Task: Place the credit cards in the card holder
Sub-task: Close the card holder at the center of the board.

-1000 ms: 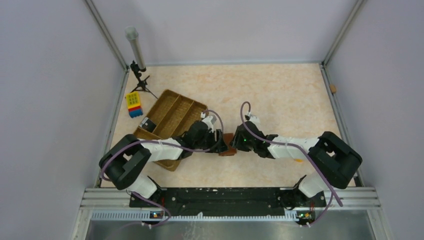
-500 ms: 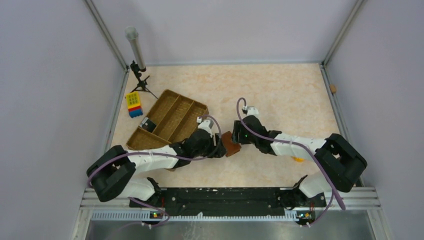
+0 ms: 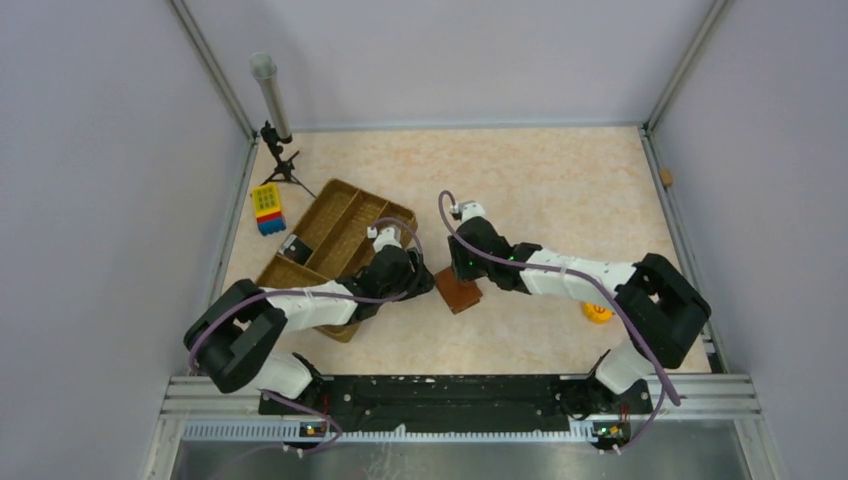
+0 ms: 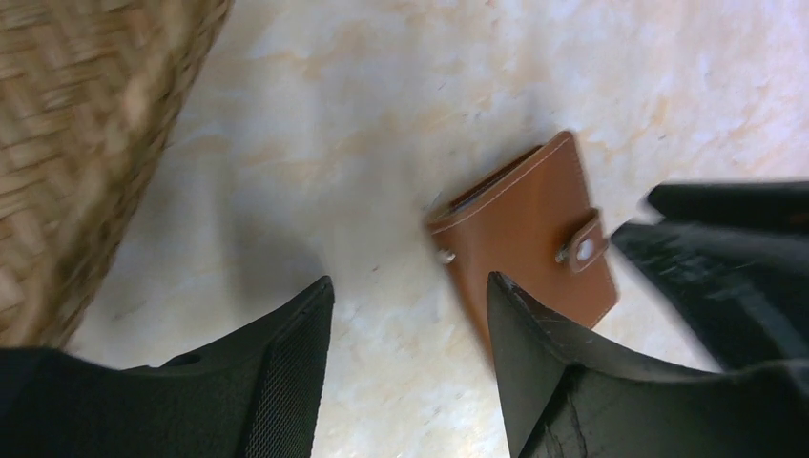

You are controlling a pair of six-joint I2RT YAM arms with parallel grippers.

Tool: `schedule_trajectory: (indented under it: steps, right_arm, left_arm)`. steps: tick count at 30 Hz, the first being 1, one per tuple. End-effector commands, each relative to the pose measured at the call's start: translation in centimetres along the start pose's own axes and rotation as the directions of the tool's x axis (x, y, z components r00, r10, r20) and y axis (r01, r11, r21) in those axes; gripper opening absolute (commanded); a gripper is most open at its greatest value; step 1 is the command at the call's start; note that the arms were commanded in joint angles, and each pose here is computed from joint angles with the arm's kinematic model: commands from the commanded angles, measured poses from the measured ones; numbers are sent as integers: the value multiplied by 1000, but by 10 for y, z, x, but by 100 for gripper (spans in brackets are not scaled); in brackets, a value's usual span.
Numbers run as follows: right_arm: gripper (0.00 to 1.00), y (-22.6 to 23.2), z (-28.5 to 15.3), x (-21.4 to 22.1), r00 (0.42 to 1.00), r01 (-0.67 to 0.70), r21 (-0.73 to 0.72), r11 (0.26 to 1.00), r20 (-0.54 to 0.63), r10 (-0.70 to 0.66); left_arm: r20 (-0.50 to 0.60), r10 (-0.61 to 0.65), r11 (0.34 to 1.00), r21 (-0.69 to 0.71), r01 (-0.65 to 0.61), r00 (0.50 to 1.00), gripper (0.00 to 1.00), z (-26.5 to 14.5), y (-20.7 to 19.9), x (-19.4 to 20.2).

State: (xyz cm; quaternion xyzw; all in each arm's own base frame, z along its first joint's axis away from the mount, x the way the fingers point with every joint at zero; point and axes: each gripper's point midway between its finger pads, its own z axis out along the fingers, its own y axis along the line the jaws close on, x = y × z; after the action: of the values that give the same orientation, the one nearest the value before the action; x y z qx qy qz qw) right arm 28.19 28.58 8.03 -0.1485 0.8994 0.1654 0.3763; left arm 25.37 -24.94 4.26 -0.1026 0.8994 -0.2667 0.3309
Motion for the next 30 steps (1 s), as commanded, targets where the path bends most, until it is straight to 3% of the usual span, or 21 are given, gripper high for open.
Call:
schedule_trajectory:
  steps: [1, 6, 21, 30]
  right_arm:
    - [34, 4, 2, 15, 994, 86, 67, 994, -80, -81]
    - [34, 0, 2, 18, 993, 92, 122, 988, -84, -82]
    - [35, 8, 11, 35, 981, 120, 78, 990, -160, -106]
    - [32, 0, 13, 40, 978, 115, 133, 984, -188, -89]
  left_arm:
    - [0, -36, 997, 69, 36, 999, 62, 14, -18, -3]
    - [-19, -23, 998, 57, 24, 1000, 60, 23, -17, 1]
    - [-69, 6, 1000, 8, -6, 998, 58, 37, -10, 11]
    - [-77, 23, 1000, -20, -24, 997, 57, 38, -4, 15]
